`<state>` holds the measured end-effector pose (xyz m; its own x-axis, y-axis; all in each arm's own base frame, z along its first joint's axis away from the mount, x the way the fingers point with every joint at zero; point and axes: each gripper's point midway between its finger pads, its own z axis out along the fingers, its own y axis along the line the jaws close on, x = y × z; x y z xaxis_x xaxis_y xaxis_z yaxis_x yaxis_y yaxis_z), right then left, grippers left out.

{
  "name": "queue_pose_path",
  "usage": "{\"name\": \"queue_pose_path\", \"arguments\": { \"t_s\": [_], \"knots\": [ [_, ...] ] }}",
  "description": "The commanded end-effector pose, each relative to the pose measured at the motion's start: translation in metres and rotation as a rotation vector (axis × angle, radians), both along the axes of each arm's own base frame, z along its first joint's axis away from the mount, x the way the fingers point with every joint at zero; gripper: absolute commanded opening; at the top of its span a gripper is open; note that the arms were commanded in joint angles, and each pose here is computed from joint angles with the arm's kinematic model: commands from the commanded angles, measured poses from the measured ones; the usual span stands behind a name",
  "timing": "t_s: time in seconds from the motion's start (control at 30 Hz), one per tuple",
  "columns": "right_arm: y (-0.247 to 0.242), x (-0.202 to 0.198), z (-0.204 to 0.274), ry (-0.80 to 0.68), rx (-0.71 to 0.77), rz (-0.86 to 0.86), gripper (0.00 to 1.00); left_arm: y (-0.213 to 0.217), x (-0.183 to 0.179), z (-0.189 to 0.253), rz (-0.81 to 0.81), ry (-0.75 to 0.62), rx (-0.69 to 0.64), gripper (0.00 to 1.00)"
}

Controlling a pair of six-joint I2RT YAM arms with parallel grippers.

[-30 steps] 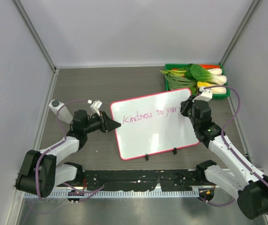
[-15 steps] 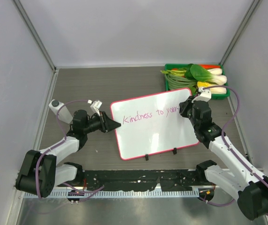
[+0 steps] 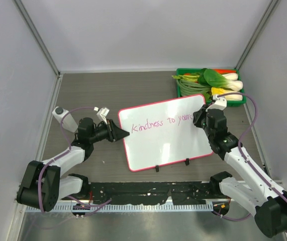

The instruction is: Write a sentence on the whiteboard

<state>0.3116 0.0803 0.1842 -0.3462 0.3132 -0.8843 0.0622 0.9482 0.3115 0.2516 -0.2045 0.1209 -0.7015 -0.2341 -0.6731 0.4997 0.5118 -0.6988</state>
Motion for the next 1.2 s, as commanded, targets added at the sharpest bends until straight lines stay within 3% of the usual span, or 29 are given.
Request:
{"name": "queue_pose_path", "arguments": {
  "t_s": [0.0,0.5,1.17],
  "knots": [
    [0.007,0.000,0.003,-0.013,0.016,0.042,0.01,-0.002,-0.005,-0.013,-0.029,-0.003,0.054,0.00],
    [-0.002,0.001,0.059,-0.171,0.082,-0.019,0.01,-0.001,-0.005,-0.013,-0.025,-0.004,0.056,0.00],
    [-0.005,0.018,0.032,-0.098,0.031,-0.041,0.01,-0.002,-0.005,-0.013,-0.027,-0.003,0.056,0.00]
  ]
}}
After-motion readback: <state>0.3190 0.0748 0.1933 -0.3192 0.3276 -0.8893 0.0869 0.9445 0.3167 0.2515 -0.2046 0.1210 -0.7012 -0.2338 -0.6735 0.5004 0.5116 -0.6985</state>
